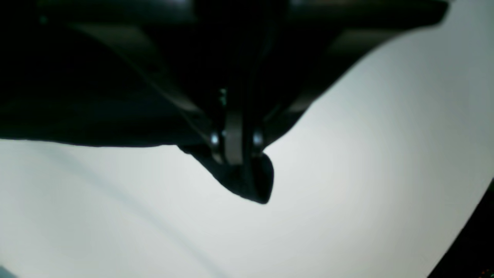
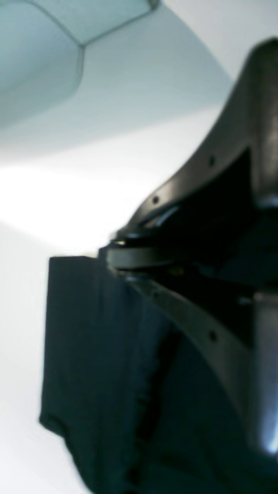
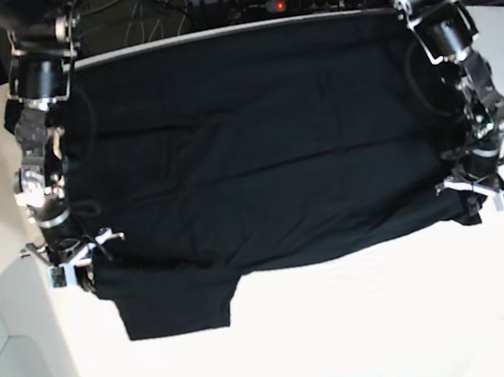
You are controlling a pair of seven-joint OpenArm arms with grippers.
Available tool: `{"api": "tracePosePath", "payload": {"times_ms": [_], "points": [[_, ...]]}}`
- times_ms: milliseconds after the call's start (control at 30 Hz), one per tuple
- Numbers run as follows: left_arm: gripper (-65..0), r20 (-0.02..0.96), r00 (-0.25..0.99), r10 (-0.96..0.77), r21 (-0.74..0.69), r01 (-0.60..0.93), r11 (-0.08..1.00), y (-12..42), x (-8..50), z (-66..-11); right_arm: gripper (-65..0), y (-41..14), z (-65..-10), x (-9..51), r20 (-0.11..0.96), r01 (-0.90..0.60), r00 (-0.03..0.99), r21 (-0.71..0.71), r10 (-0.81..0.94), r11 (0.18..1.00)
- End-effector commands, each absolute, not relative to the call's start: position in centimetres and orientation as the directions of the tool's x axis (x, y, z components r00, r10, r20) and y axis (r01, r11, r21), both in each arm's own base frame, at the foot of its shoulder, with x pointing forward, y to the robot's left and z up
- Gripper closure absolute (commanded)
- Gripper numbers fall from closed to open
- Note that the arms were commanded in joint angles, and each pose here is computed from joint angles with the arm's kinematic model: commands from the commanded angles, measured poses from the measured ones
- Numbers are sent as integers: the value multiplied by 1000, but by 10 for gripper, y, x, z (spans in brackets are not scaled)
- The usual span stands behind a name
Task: Fold the T-shirt properly
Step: 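Lift the hem with both grippers and fold it toward the collar edge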
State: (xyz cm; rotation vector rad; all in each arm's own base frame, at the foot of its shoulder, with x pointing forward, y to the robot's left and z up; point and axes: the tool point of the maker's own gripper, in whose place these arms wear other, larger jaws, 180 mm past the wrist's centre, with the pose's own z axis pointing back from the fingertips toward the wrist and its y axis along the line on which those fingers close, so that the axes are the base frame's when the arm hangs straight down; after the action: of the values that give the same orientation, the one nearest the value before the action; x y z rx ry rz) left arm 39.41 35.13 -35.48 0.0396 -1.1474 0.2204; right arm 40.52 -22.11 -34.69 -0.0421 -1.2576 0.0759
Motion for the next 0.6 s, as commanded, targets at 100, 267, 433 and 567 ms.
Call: {"api": "tracePosePath", "payload": {"times_ms": [100, 267, 433, 567], "points": [[0, 943, 296, 154, -92, -214, 973, 367, 386, -325, 0, -241, -323, 400, 971, 18, 231, -74, 67, 997], [0, 948, 278, 157, -88, -247, 965, 379, 369, -322, 0, -251, -333, 383, 969, 13, 246, -18, 14, 1000], [0, 950, 288, 121, -53, -235, 971, 376, 354, -320, 0, -253, -329, 363, 971, -7, 235, -29, 30, 1000], [0, 952, 292, 90, -25, -219, 975, 371, 343, -317, 0, -246, -324, 352, 973, -25, 225, -43, 48, 999]]}}
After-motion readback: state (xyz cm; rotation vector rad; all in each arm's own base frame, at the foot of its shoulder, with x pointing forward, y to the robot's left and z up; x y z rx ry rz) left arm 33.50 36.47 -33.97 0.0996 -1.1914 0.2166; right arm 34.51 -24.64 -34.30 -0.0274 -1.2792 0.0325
